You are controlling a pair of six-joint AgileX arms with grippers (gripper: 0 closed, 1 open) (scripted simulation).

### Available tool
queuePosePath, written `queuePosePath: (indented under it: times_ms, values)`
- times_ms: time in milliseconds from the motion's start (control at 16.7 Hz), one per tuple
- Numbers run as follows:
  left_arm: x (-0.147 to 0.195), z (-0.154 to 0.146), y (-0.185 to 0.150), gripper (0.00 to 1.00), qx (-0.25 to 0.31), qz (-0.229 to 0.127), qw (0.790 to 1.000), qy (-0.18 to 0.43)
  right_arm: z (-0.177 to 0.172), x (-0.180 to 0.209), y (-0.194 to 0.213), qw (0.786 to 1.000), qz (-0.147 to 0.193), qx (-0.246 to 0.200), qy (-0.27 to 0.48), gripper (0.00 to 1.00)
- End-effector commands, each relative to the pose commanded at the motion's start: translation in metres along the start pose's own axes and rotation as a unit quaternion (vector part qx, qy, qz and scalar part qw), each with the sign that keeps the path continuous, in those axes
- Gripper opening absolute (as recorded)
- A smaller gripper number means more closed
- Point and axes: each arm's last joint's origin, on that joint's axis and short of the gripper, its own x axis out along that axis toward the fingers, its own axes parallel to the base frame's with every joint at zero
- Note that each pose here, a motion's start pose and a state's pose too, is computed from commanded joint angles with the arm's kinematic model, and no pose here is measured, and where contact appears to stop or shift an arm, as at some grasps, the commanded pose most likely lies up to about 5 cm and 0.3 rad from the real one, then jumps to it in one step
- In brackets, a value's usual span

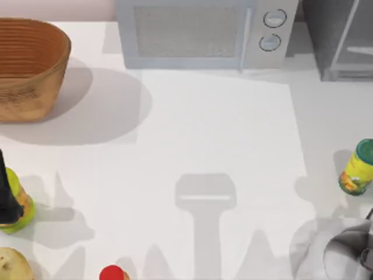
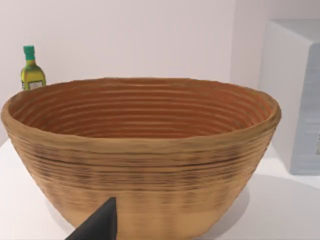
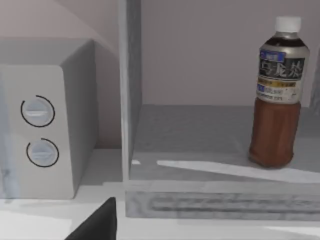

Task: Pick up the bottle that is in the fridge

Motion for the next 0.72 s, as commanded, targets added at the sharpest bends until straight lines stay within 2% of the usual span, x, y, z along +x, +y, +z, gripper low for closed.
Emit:
queuePosePath:
  times_ms: [240,720]
  values:
    - [0.0,0.0,0.0,1.0,0.0,0.0,1.0,0.0,-0.005,0.03,-0.018,1.0,0.0,0.0,0.013,1.0]
    - [0.0,0.0,0.0,1.0,0.0,0.0,1.0,0.0,-0.045,0.068,-0.066,1.0,0.0,0.009,0.023,1.0]
